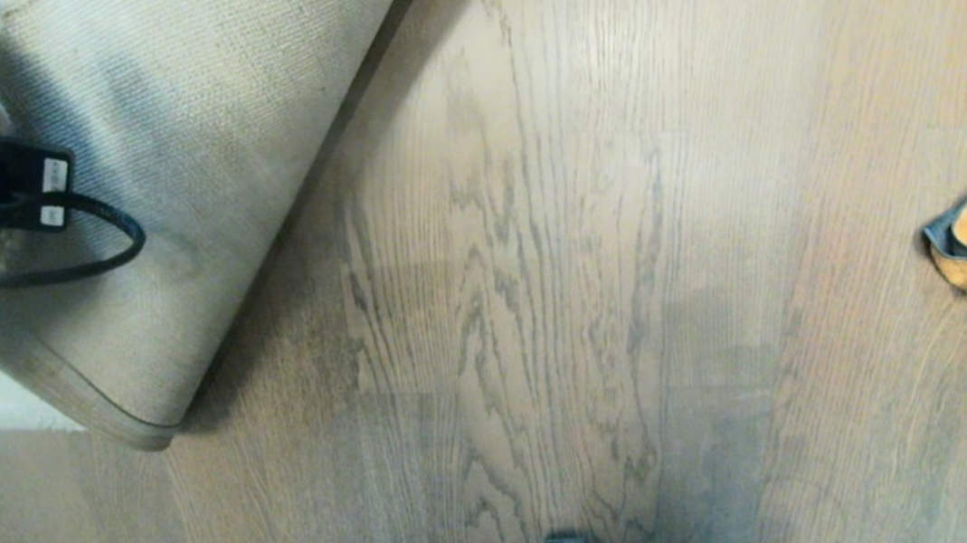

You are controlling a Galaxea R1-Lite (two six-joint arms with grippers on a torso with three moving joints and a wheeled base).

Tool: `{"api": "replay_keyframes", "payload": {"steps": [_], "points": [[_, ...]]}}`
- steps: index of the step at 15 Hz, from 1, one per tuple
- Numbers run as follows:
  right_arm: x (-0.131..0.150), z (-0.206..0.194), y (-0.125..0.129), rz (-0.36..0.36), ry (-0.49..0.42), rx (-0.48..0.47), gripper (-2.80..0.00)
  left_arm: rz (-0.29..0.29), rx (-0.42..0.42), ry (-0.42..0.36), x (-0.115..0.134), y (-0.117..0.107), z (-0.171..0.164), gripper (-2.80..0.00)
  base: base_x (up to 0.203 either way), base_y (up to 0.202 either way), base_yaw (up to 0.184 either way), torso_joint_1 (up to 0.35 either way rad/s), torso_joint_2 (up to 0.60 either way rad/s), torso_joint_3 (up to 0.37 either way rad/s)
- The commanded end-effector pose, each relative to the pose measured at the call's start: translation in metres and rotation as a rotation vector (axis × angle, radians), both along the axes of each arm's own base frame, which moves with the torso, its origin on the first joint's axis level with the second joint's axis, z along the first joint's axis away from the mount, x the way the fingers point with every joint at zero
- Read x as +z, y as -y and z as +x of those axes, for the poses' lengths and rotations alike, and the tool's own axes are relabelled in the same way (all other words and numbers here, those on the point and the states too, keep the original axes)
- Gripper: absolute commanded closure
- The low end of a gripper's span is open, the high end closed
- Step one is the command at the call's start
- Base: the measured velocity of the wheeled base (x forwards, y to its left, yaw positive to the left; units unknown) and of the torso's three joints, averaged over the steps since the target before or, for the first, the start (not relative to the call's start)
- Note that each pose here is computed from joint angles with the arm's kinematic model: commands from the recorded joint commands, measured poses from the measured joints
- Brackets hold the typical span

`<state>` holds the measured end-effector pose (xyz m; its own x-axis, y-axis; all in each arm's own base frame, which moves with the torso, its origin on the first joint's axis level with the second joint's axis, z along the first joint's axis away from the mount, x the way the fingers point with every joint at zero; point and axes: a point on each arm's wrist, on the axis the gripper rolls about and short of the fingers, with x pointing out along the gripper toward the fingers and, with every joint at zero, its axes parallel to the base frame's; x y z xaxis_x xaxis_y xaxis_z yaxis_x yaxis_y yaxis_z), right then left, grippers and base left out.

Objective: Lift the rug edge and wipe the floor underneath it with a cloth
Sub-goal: Lay down the carpet

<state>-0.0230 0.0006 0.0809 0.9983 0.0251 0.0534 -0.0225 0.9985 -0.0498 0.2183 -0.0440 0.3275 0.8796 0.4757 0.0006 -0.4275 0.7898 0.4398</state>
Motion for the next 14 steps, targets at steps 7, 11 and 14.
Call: {"api": "replay_keyframes", "payload": {"steps": [7,11,14], "points": [[0.0,0.0,0.0,-0.001,-0.001,0.0,0.0,-0.011,-0.106,0.035,0.007,0.02,-0.016,0.0,0.0,0.0,0.0,0.0,0.0,0.0],[0.0,0.0,0.0,-0.001,-0.001,0.001,0.0,-0.055,-0.134,0.056,0.007,0.025,-0.021,0.0,0.0,0.0,0.0,0.0,0.0,0.0],[0.0,0.0,0.0,-0.001,-0.001,-0.001,0.0,-0.09,-0.155,0.07,0.007,0.029,-0.022,0.0,0.0,0.0,0.0,0.0,0.0,0.0]]}}
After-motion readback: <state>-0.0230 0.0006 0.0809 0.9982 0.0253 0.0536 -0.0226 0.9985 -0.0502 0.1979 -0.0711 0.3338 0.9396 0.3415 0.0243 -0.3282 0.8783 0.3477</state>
